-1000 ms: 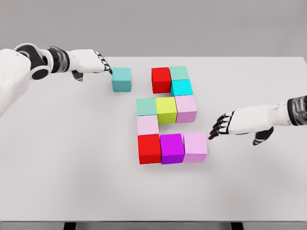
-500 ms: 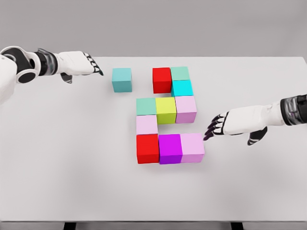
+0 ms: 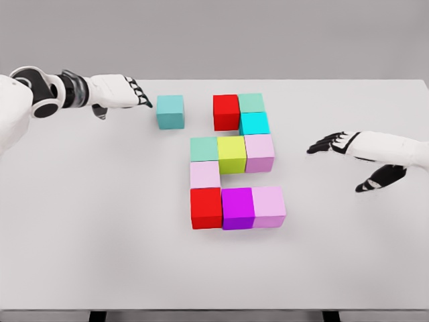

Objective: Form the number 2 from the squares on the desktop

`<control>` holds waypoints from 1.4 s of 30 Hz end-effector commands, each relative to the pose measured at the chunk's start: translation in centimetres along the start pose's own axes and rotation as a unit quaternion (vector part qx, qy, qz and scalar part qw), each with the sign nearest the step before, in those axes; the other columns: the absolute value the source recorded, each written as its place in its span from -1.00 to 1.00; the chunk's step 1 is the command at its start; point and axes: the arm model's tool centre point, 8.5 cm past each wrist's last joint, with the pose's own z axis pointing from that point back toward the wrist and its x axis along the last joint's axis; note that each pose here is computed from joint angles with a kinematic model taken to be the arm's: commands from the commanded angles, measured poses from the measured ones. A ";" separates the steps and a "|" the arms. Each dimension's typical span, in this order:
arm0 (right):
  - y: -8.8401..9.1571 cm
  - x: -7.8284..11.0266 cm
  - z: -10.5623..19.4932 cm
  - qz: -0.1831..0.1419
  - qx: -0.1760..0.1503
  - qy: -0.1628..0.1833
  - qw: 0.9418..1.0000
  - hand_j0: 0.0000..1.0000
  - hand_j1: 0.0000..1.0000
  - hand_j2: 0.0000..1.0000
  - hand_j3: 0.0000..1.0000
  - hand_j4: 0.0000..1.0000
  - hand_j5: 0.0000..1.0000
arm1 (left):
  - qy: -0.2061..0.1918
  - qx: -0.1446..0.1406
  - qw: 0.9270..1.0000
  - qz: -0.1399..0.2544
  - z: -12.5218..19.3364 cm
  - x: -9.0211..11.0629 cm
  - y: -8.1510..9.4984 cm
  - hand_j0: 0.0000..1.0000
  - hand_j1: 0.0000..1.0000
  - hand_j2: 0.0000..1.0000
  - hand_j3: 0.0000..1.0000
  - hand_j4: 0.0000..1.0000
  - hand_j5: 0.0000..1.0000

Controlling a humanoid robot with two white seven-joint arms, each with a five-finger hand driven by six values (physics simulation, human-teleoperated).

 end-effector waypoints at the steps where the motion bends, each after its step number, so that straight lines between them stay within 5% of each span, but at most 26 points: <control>1: -4.3 -0.5 1.3 -0.007 -0.106 -0.004 0.994 1.00 1.00 1.00 1.00 1.00 1.00 | -0.001 0.002 1.000 0.001 -0.1 0.1 0.1 0.96 0.96 0.96 0.96 0.96 0.96; 6: -0.3 -3.2 0.0 -0.088 -0.151 0.007 0.985 1.00 1.00 1.00 1.00 1.00 1.00 | -0.008 0.009 1.000 -0.001 -0.6 0.6 0.9 0.96 0.96 0.96 0.96 0.96 0.96; 13: 3.0 -5.2 0.8 -0.134 -0.168 0.038 0.976 1.00 1.00 1.00 1.00 1.00 1.00 | -0.016 0.018 1.000 -0.005 -1.3 1.3 2.0 0.97 0.97 0.97 0.97 0.97 0.97; 21: 3.1 -5.3 0.9 -0.136 -0.167 0.040 0.976 1.00 1.00 1.00 1.00 1.00 1.00 | -0.021 0.022 1.000 -0.007 -1.8 1.8 2.6 0.97 0.97 0.97 0.97 0.97 0.97; 31: 3.2 -5.1 0.6 -0.136 -0.167 0.036 0.976 1.00 1.00 1.00 1.00 1.00 1.00 | -0.004 -0.001 1.000 -0.004 -0.2 0.2 0.2 0.97 0.97 0.97 0.97 0.97 0.97; 42: 3.2 -5.0 0.5 -0.135 -0.166 0.035 0.976 1.00 1.00 1.00 1.00 1.00 1.00 | -0.020 0.018 1.000 -0.008 -0.5 1.3 1.5 0.98 0.98 0.98 0.98 0.98 0.98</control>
